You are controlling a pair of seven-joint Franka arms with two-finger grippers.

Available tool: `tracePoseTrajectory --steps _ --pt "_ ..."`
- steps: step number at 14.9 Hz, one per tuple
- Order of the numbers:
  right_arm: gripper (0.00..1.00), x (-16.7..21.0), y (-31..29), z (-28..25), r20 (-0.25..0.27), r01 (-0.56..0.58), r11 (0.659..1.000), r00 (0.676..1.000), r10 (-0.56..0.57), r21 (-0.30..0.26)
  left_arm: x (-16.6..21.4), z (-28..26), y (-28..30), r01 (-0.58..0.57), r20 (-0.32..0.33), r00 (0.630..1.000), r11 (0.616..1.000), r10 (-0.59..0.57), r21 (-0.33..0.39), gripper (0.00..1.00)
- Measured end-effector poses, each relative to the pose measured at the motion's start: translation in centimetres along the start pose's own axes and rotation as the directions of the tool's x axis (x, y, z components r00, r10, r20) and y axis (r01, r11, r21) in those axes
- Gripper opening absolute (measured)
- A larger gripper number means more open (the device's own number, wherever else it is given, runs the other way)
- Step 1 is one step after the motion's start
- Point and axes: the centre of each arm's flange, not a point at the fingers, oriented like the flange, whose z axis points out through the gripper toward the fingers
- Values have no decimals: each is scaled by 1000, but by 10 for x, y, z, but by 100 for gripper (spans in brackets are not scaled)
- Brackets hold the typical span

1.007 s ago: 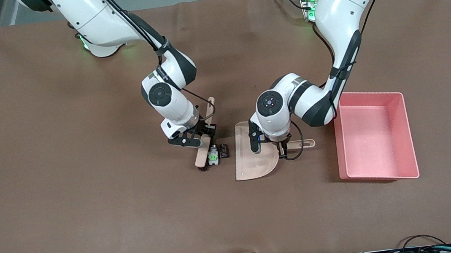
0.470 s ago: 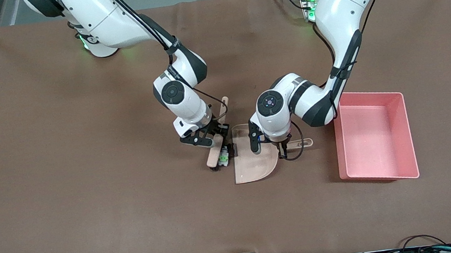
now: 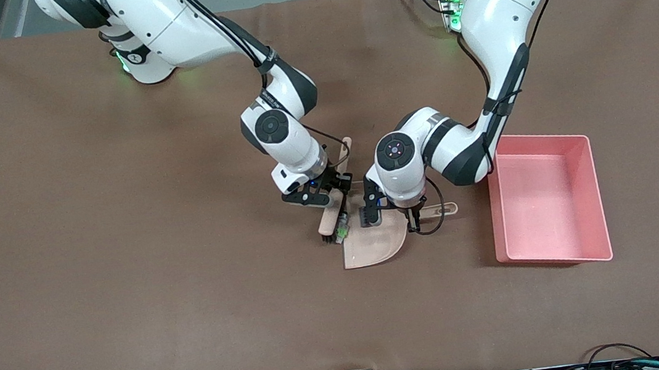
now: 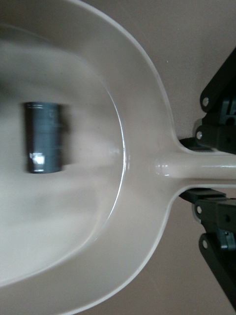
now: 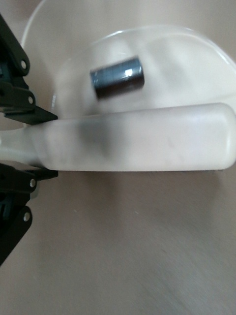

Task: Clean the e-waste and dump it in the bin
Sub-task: 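Sweep the capacitor and green part into the dustpan with the right gripper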

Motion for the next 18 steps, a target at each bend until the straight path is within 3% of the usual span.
tracePoseTrajectory --steps 18 --pt "40 -13 -40 -15 -19 47 997 999 -46 60 -27 -9 -12 30 33 999 999 -29 -16 33"
